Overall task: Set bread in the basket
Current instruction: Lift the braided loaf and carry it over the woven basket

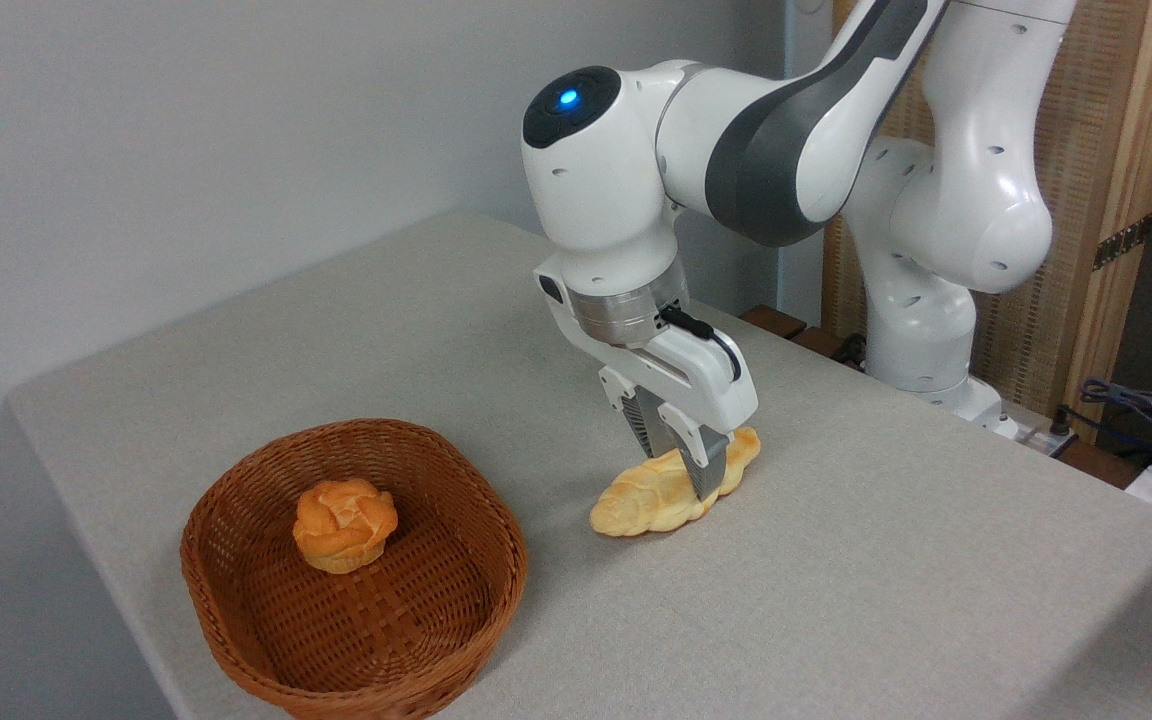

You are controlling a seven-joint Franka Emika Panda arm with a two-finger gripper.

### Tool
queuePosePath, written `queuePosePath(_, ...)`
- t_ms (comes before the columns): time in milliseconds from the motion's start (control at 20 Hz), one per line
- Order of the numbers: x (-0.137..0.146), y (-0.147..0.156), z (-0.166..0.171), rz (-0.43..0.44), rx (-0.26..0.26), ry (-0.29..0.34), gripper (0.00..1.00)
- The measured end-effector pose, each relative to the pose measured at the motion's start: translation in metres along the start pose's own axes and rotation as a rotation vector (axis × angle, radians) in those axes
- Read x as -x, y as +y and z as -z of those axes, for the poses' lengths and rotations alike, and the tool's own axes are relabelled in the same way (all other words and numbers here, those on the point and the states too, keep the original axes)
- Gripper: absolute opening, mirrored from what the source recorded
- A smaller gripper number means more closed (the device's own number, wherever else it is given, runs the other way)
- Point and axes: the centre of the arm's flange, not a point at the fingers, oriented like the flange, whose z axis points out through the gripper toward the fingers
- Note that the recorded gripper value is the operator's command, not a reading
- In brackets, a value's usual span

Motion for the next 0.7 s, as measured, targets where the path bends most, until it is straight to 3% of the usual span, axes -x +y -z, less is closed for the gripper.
queuePosePath(250,0.002,0.004,0.005,-0.004,0.020,-0.021,0.43)
queuePosePath(400,-0.002,0.011,0.037,-0.022,0.037,-0.040,0.45)
queuePosePath(550,-0.015,0.013,0.088,-0.018,0.036,0.070,0.49)
queuePosePath(700,-0.027,0.002,0.131,-0.005,-0.002,0.144,0.69)
